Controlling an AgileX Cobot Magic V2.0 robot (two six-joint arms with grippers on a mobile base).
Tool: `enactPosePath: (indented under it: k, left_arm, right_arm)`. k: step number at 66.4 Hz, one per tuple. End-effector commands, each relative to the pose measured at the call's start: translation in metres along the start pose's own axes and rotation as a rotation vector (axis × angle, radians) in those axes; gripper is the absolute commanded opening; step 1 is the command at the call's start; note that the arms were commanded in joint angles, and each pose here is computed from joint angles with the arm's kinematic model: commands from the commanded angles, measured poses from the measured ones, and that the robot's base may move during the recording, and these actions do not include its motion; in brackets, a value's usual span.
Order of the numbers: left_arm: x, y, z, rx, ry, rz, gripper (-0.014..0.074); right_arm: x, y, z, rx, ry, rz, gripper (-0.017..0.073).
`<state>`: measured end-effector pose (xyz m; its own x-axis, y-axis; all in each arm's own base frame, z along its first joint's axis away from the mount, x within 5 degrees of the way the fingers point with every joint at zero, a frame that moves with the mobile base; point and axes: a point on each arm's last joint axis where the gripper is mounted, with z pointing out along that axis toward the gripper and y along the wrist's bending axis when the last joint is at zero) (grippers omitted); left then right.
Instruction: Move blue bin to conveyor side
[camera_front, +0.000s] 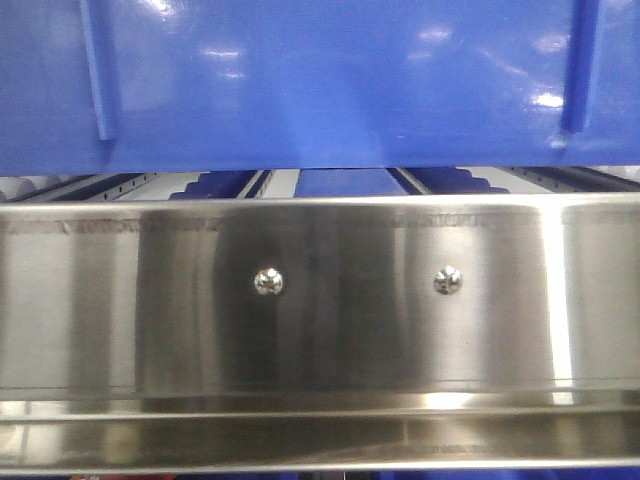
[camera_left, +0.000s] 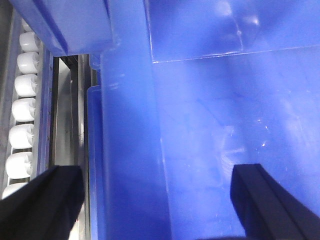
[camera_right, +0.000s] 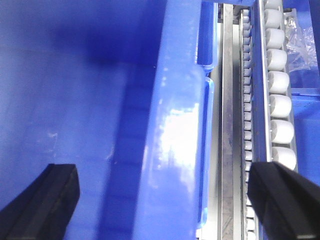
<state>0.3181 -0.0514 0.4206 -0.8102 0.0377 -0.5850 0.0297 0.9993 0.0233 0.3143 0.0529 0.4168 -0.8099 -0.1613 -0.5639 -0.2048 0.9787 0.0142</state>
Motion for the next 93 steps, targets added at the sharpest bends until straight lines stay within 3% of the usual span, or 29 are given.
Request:
enactPosePath:
  k: [1, 18, 56, 63, 68, 73, 83, 90, 93]
  left_arm:
    - [-0.0005, -0.0016, -0.0013, 0.006, -0.01, -0.007, 0.0498]
    - [-0.0005, -0.0016, -0.0013, 0.006, -0.01, -0.007, 0.0498]
    - [-0.0005, -0.0016, -0.0013, 0.006, -0.01, -0.007, 0.0498]
    - [-0.0005, -0.0016, -0.0013, 0.006, -0.01, -0.007, 0.0468]
    - [-0.0005, -0.0016, -0.0013, 0.006, -0.01, -0.007, 0.0389]
    - [-0.0005, -0.0016, -0.0013, 0.006, -0.01, -0.007, 0.0263]
    - [-0.0005, -0.0016, -0.0013, 0.006, -0.01, -0.007, -0.004]
    - [-0.0005, -0.0016, -0.0013, 0.006, -0.01, -0.007, 0.0001]
    - [-0.0005, -0.0016, -0.0013, 0.006, -0.01, -0.007, 0.0]
  right_arm:
    - [-0.0026, 0.0002, -0.0021, 0.004, -0.02, 0.014, 0.057]
    - [-0.0032, 0.0, 0.0022, 0.003, -0.011, 0.072, 0.057]
    - [-0.0032, 0.0, 0.0022, 0.003, -0.011, 0.072, 0.057]
    - [-0.0032, 0.0, 0.0022, 0.003, -0.011, 0.072, 0.057]
    - [-0.0032, 0.0, 0.0022, 0.003, -0.011, 0.072, 0.0552]
    - [-0.0032, 0.0, 0.0022, 0.003, -0.011, 0.072, 0.0489]
    - [-0.0032, 0.0, 0.0022, 0.003, -0.011, 0.072, 0.0181]
    - [-0.0032, 0.0, 0.0022, 0.003, -0.011, 0.072, -0.0081]
    - [-0.0032, 0.0, 0.0022, 0.003, -0.011, 0.072, -0.0089]
